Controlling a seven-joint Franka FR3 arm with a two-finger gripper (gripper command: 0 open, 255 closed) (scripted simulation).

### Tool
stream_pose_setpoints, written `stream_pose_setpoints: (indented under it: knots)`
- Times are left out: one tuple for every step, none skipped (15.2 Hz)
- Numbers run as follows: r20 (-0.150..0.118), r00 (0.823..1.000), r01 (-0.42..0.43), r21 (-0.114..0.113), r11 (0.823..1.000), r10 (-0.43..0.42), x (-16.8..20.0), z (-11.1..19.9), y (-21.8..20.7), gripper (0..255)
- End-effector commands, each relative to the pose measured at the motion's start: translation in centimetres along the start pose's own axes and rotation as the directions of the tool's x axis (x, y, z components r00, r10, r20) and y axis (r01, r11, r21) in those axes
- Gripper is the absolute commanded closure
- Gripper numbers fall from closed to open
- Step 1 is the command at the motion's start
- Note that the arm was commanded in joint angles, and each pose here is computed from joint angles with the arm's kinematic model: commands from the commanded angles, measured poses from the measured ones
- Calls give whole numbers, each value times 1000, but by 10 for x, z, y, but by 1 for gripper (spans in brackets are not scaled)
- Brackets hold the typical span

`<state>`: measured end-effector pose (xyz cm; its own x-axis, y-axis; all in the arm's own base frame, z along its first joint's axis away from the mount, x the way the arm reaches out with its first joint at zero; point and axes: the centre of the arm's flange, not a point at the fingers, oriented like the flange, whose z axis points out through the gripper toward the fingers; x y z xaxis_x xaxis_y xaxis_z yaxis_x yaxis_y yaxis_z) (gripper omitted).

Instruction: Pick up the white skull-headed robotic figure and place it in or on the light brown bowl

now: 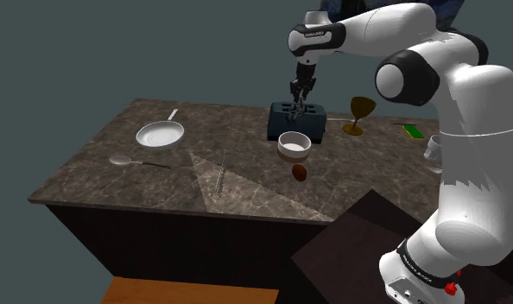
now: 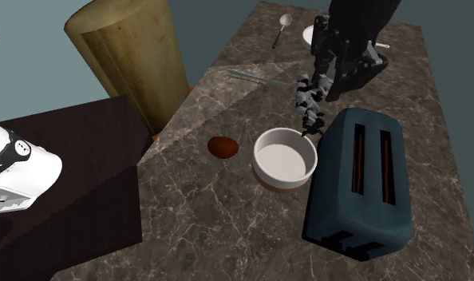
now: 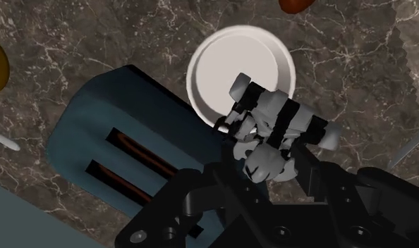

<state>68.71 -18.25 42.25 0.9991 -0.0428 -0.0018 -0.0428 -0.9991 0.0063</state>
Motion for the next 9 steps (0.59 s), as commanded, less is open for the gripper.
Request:
stream_pose_setpoints:
  knots:
    - [-1, 1000, 0, 0, 1000, 0, 0, 11, 0, 255]
    - [-1, 1000, 0, 0, 1000, 0, 0, 17, 0, 255]
    - [-1, 1000, 0, 0, 1000, 0, 0, 22, 0, 255]
    - [-1, 1000, 0, 0, 1000, 0, 0, 27, 0, 255]
    - [-1, 1000, 0, 0, 1000, 0, 0, 32, 0, 255]
    - [-1, 1000, 0, 0, 1000, 0, 0, 38, 0, 255]
    - [-1, 1000, 0, 0, 1000, 0, 0, 43, 0, 255]
    - [-1, 1000, 0, 0, 1000, 0, 0, 48, 0, 255]
    - [-1, 1000, 0, 0, 1000, 0, 0, 53, 0, 255]
